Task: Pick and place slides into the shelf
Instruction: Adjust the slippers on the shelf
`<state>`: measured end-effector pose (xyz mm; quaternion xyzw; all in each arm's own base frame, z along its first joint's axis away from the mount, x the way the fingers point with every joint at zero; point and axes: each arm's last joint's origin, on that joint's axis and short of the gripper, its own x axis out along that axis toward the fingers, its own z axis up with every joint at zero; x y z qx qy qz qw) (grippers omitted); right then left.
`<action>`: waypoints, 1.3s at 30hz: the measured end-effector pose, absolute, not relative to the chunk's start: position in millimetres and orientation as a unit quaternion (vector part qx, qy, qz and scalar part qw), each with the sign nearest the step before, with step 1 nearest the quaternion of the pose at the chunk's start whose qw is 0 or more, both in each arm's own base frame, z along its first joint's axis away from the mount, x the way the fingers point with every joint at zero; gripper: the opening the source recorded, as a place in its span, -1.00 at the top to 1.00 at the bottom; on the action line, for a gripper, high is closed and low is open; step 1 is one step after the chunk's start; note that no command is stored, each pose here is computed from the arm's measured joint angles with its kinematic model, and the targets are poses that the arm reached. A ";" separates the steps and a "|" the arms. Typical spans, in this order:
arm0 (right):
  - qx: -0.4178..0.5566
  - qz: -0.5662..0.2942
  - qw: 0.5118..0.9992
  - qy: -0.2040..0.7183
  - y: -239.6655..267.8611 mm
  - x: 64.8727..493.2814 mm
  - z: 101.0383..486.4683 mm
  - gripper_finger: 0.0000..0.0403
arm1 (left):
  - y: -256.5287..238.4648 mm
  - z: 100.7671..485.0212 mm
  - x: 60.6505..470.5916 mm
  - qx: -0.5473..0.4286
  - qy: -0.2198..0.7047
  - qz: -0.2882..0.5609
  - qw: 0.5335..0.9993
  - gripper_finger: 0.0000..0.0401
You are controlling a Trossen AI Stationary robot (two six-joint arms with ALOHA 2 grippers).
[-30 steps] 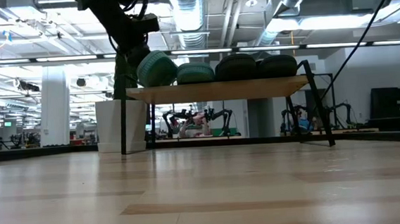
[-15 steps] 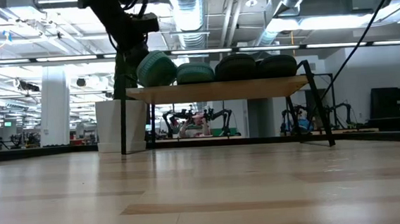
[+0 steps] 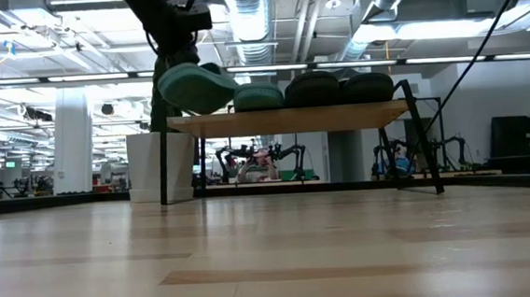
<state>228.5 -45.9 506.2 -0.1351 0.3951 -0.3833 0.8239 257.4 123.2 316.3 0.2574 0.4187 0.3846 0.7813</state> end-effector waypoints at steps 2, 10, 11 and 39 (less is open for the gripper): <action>-0.135 -0.383 0.824 0.395 -46.0 228.6 506.1 0.71 | 122.9 315.2 256.5 0.255 0.425 0.384 0.779 1.00; -0.136 -0.382 0.822 0.399 -46.3 231.8 504.4 0.71 | 121.8 313.3 255.5 0.220 0.417 0.397 0.787 1.00; -0.136 -0.382 0.822 0.399 -46.3 231.8 504.4 0.71 | 121.7 313.3 255.6 0.217 0.415 0.397 0.789 1.00; -0.138 -0.380 0.820 0.406 -47.0 238.1 500.9 0.71 | 120.2 313.0 257.8 0.144 0.378 0.392 0.826 0.57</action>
